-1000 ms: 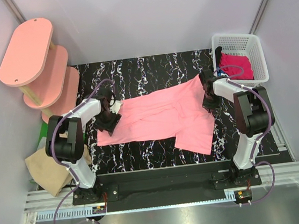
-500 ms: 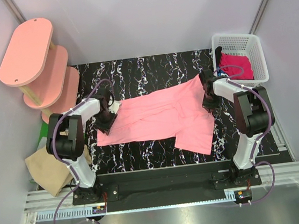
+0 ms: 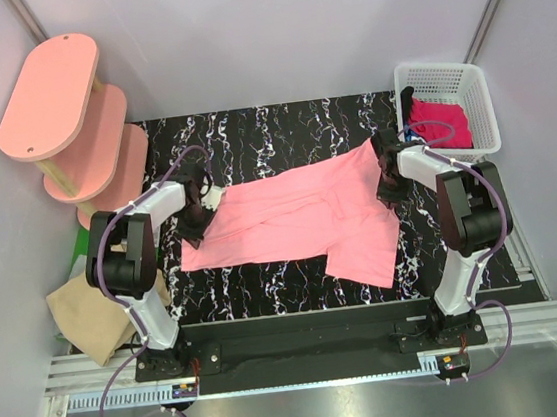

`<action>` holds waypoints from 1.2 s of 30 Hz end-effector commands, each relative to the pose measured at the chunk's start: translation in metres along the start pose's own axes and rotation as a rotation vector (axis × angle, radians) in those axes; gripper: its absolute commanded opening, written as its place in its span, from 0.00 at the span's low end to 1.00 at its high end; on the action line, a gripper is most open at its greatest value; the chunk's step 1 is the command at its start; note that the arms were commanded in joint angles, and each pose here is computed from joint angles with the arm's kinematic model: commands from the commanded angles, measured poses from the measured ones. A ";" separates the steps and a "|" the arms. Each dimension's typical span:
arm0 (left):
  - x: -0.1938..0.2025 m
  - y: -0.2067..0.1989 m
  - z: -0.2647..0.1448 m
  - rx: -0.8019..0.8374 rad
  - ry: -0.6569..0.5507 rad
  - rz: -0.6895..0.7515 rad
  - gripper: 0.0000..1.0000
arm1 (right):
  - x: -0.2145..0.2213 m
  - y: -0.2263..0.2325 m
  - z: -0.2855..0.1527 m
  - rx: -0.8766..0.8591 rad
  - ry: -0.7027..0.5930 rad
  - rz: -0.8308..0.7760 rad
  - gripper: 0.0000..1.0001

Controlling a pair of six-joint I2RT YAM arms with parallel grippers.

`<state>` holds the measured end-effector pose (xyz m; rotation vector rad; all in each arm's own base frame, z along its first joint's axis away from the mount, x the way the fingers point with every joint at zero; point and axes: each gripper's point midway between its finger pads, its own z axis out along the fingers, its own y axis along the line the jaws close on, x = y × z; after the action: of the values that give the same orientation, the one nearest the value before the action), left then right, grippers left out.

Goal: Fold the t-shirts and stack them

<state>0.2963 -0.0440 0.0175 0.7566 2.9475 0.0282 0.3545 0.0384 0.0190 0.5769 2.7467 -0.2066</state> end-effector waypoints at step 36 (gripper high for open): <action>-0.010 0.006 -0.021 -0.008 -0.032 0.017 0.35 | -0.026 0.013 -0.041 -0.096 -0.092 0.012 0.00</action>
<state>0.2931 -0.0395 0.0391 0.7950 2.9467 0.0527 0.3665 0.0426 0.0635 0.5589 2.6538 -0.1297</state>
